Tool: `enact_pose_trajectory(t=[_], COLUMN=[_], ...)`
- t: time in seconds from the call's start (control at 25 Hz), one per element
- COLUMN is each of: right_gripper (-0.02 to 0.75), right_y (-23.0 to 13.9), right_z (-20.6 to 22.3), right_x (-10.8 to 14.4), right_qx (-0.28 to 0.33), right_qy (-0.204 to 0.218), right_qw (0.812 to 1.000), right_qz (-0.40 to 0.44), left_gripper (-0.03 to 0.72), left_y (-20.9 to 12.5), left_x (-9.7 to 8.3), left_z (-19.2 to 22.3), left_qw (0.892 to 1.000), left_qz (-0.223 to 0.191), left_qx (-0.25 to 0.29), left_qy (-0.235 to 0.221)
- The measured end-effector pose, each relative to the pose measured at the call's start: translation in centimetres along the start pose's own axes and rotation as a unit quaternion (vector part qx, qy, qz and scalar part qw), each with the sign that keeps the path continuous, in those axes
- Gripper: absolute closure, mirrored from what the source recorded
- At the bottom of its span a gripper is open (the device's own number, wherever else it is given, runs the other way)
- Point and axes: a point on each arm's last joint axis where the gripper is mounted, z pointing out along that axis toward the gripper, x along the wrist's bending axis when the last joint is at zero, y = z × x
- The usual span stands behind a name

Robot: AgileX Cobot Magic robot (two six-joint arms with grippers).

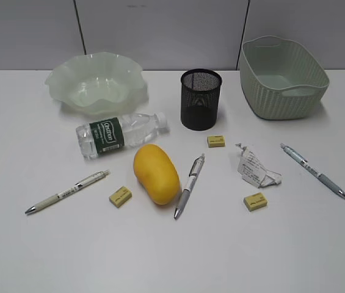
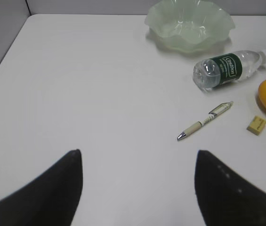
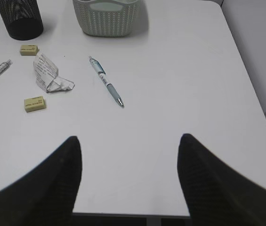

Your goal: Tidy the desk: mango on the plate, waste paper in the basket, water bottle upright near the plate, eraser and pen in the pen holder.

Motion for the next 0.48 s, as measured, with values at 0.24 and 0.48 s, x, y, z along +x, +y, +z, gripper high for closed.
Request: enact_pose_trajectory(t=[0.24, 0.48], right_gripper=[0.229, 0.23], right_y=[0.0, 0.0], right_z=[0.0, 0.0], right_x=[0.0, 0.0], right_qx=[0.0, 0.0], right_qy=[0.0, 0.0], right_qw=[1.0, 1.0], right_qz=[0.0, 0.0], left_gripper=[0.127, 0.141], left_y=[2.7, 7.4], left_x=[-0.5, -1.0], left_z=[1.1, 3.7], left_qw=[0.999, 0.994], left_qz=[-0.01, 0.003], left_qx=[0.047, 0.107], left_qy=[-0.013, -0.023])
